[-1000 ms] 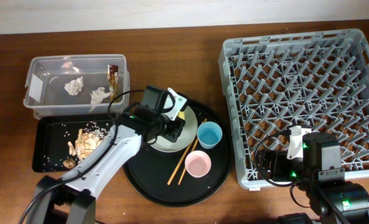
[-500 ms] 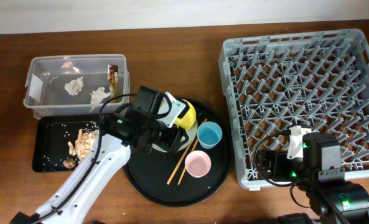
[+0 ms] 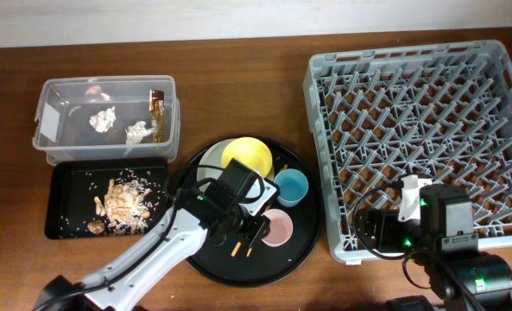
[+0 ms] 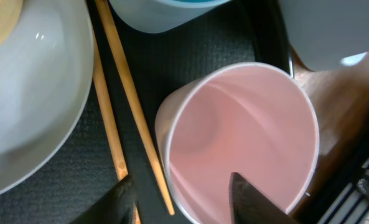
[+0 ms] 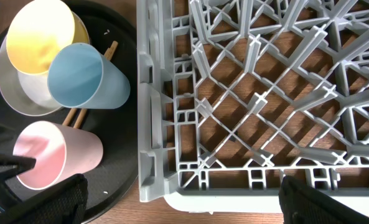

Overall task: Sort waste into correct bins and load items into the dishwasher rack
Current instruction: 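Grasp the pink cup with the left gripper and lift it, then pass the pink cup from the left gripper to the right gripper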

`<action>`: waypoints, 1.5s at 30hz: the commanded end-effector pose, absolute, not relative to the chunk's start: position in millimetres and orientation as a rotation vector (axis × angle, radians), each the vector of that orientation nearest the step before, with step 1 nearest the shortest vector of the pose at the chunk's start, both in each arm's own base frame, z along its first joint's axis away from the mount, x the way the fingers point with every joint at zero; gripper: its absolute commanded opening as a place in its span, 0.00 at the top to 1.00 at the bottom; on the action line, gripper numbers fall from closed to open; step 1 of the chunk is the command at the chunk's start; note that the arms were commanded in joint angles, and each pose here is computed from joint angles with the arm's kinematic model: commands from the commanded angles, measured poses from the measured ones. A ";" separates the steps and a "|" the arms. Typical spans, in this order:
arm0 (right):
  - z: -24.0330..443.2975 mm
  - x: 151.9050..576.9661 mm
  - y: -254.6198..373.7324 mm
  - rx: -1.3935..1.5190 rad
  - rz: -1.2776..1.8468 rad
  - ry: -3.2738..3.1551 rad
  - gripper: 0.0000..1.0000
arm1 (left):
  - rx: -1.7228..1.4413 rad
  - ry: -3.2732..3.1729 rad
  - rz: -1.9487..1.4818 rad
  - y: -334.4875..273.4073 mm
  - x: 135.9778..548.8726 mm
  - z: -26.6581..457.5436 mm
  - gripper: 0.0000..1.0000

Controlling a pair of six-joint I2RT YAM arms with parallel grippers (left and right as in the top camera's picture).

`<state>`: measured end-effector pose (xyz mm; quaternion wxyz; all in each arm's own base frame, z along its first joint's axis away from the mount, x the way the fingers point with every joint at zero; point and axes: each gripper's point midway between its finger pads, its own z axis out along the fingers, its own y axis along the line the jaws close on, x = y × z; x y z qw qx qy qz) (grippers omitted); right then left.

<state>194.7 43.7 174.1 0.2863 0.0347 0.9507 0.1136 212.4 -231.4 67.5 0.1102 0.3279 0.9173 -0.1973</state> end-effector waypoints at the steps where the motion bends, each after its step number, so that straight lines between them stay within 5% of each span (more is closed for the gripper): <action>1: 179.4 195.3 45.8 0.084 0.316 2.527 0.01 | 0.958 2.760 -0.551 -228.3 209.6 47.5 0.64; 6: 179.4 195.3 45.8 0.084 0.316 2.527 0.01 | 0.927 2.777 -0.553 -230.2 212.7 43.1 1.00; 14: 193.1 214.0 44.8 0.080 0.304 2.433 0.01 | 0.570 2.578 -0.777 -203.5 260.9 143.5 1.00; 17: 208.1 232.2 75.9 -0.017 0.514 2.360 0.01 | 0.305 2.419 -1.052 -193.9 293.2 190.0 1.00; 20: 216.2 231.0 128.5 -0.263 0.889 2.323 0.01 | 0.387 2.239 -1.398 -215.0 300.0 221.5 1.00; 25: 214.6 239.4 167.0 -0.452 1.252 2.257 0.01 | 0.527 2.148 -1.836 -239.3 288.8 220.2 1.00; 31: 238.4 247.9 194.0 -0.662 1.632 1.982 0.01 | 0.533 2.171 -1.900 -247.7 285.8 211.2 1.00; 42: 237.3 256.7 195.7 -0.693 1.638 1.940 0.02 | 0.570 2.181 -1.909 -277.2 277.5 218.2 1.00; 45: 240.3 258.4 196.0 -0.713 1.627 1.914 0.09 | 0.563 2.188 -1.908 -277.1 277.6 217.2 1.00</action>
